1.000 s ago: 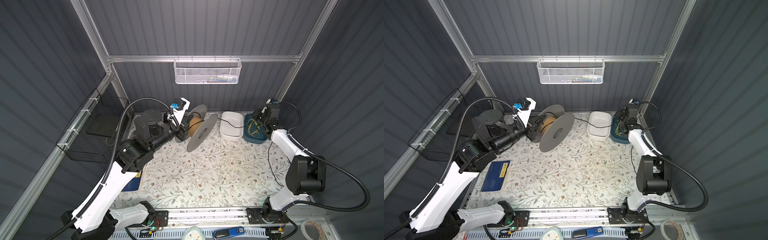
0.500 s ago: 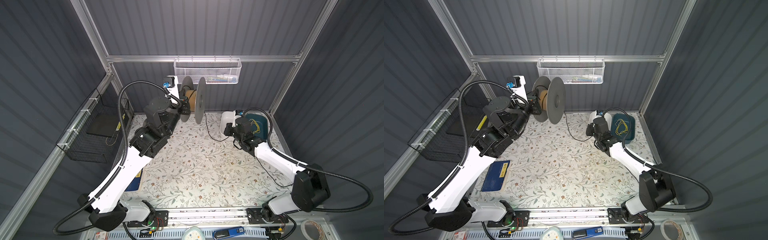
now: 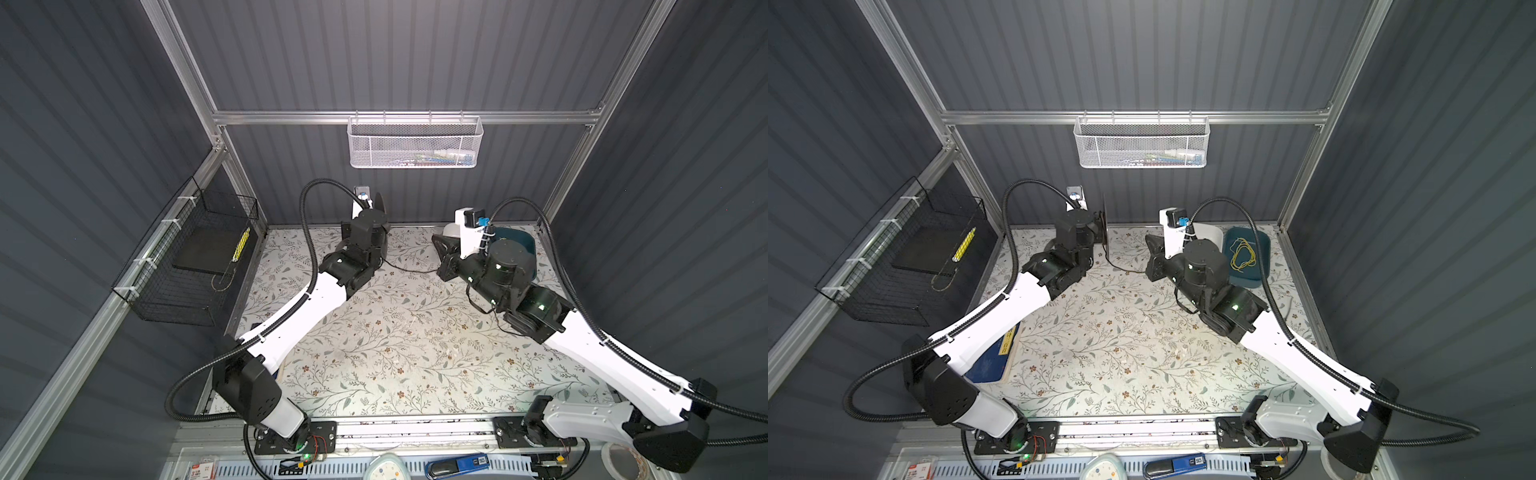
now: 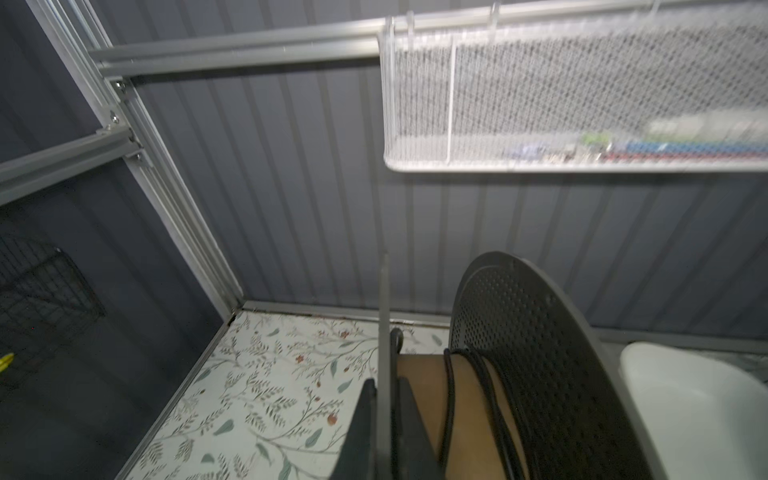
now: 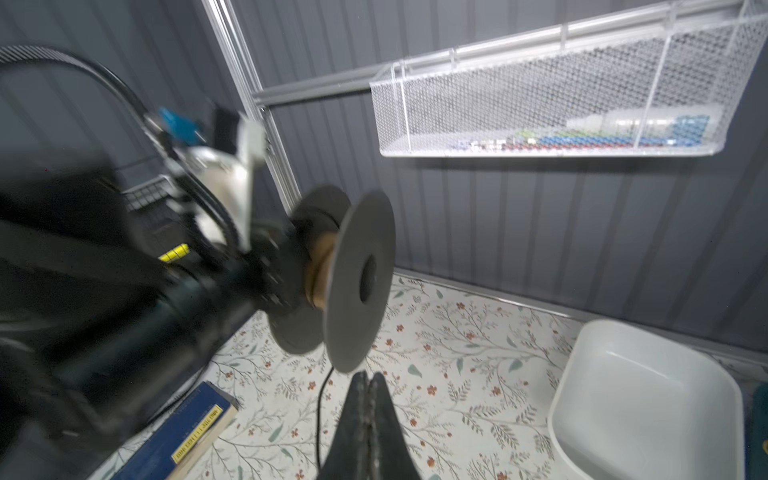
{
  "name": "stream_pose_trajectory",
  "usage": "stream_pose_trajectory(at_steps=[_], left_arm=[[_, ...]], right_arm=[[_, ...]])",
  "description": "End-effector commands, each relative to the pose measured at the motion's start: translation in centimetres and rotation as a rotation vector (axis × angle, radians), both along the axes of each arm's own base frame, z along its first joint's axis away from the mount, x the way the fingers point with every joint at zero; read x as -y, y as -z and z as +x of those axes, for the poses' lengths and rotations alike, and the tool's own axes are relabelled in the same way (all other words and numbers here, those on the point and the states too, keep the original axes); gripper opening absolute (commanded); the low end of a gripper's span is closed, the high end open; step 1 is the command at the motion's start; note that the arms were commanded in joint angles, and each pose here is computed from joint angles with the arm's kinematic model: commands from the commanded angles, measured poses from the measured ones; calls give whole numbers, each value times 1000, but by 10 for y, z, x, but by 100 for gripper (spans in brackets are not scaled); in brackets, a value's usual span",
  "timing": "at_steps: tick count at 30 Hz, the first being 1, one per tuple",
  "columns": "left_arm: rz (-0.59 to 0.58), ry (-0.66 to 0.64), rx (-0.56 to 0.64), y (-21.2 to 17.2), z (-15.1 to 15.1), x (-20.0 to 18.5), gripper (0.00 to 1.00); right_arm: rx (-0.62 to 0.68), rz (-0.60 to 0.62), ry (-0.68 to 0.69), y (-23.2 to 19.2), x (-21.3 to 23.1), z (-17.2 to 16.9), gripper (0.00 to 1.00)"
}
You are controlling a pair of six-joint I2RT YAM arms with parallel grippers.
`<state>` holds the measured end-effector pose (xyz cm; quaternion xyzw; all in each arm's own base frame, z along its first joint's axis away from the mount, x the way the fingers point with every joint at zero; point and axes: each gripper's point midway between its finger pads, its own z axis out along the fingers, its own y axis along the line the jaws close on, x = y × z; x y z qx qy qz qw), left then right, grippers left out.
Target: Wrap the cables
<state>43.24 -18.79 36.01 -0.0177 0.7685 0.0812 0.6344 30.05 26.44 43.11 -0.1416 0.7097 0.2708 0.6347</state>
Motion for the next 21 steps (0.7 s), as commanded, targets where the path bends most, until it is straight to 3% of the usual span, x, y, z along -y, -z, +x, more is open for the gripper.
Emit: stream_pose_trajectory(at_steps=[1,12,14,21], left_arm=[[8,-96,40,6,-1,-16,0],[198,-52,-222,101,-30,-31,0],[229,-55,-254,110,-35,-36,0],[250,-50,-314,127,-51,-47,0]], right_arm=[[18,-23,-30,-12,-1,-7,0],[52,189,-42,-86,32,17,25],[47,219,-56,-94,37,20,26],[48,395,-134,-101,62,28,45]])
